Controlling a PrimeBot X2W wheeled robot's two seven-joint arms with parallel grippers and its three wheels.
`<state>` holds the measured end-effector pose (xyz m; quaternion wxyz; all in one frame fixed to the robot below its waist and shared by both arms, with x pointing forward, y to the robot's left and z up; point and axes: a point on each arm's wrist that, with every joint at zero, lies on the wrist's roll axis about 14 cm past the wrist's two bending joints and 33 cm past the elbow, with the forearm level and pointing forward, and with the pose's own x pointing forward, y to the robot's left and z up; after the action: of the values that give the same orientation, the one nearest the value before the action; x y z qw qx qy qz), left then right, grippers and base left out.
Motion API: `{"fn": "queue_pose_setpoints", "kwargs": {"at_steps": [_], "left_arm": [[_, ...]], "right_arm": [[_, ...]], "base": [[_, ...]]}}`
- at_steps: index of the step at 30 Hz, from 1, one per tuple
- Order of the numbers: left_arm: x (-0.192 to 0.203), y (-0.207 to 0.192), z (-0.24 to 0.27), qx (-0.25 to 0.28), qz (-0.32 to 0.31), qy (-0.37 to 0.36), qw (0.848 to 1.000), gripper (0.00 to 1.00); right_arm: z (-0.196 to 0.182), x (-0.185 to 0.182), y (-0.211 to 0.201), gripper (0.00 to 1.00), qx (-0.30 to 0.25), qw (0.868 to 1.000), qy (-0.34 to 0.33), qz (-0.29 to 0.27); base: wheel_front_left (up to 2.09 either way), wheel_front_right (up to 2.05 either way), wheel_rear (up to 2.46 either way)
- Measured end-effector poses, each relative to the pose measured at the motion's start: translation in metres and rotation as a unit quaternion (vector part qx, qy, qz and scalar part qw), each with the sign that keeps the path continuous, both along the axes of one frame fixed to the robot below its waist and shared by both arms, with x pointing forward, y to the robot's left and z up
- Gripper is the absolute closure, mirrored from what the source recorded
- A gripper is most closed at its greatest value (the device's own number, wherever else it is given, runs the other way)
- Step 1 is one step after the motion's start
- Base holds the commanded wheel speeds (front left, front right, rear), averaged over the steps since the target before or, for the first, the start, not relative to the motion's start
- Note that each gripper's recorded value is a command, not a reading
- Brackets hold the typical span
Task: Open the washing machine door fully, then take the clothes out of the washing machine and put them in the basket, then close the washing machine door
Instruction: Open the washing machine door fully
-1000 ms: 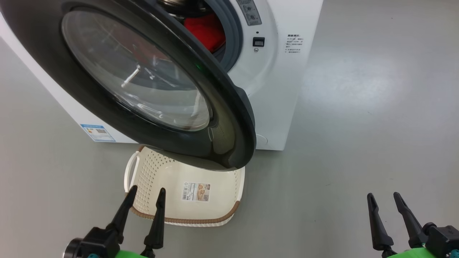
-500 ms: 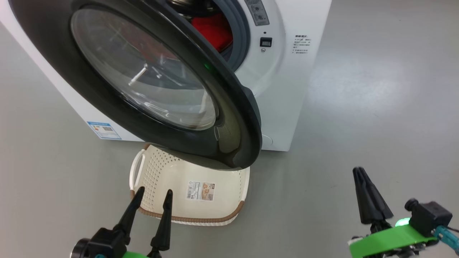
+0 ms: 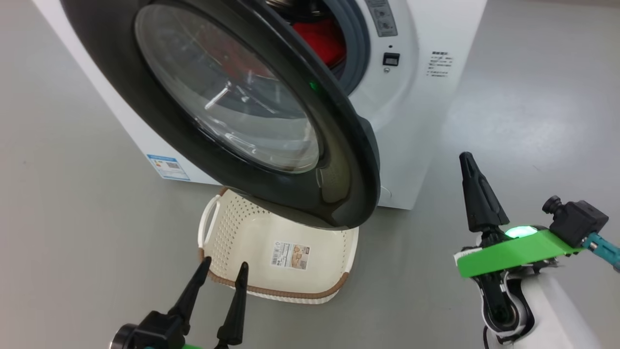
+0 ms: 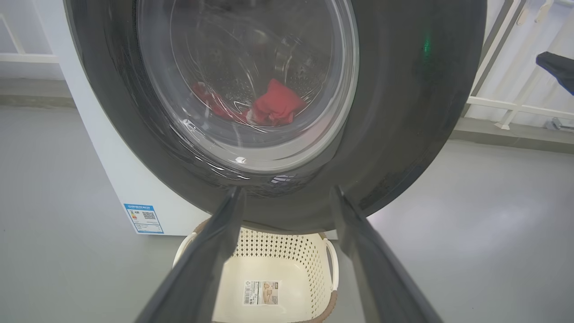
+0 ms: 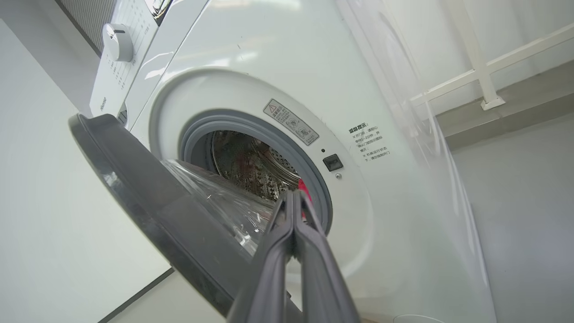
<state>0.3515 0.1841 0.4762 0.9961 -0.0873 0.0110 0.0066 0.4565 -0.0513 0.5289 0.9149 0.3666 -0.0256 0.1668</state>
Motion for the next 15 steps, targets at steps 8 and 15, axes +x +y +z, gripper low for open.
{"fn": "queue_pose_setpoints", "kwargs": {"at_steps": [8,15], "left_arm": [[-0.007,0.005,-0.005,-0.001,0.012,0.011,1.0,0.0],[-0.008,0.006,-0.011,-0.01,0.018,0.021,1.0,0.0]], "right_arm": [[0.006,0.025,0.026,1.0,0.052,0.997,0.017,0.047],[0.0,0.032,0.064,1.0,0.087,0.986,0.062,0.129]], "base": [[0.0,0.0,0.0],[0.0,0.0,0.0]]}}
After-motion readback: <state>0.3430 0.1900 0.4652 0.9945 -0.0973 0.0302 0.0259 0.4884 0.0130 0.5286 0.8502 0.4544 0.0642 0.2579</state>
